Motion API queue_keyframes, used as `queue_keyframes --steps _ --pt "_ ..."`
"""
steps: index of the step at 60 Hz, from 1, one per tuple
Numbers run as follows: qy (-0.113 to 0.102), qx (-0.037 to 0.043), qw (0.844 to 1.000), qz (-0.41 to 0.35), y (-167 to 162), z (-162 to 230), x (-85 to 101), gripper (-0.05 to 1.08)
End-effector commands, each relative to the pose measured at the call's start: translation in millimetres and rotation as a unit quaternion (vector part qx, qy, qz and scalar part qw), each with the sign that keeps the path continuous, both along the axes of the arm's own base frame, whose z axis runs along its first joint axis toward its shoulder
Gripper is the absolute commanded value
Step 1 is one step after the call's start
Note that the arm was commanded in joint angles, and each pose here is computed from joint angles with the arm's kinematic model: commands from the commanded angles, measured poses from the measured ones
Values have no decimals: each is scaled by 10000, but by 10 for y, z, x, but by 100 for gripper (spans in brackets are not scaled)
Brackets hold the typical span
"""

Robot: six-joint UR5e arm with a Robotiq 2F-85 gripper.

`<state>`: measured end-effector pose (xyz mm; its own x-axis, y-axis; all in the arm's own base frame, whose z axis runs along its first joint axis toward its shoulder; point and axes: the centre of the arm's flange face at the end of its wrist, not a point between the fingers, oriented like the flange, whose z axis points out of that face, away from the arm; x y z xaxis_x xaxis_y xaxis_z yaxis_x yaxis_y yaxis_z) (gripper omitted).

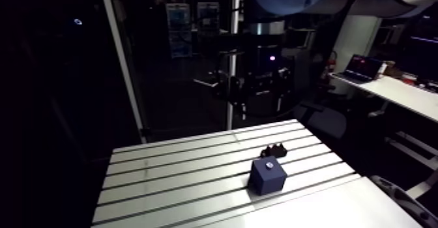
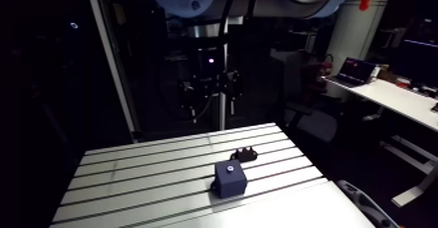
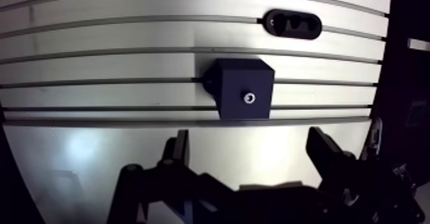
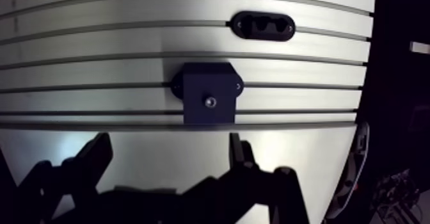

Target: Pick up the M10 bolt and insert it into the hole until fully seated.

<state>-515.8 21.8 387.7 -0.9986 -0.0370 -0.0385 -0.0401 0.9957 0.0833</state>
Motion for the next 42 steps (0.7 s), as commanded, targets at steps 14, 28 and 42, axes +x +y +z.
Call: queue_keyframes --steps 14,28,42 --pt "19 -281 9996 -52 -720 465 -262 0" --pt "42 -332 9994 -48 -732 606 -257 0" --pt "-99 -346 9993 -29 -702 839 -221 1"
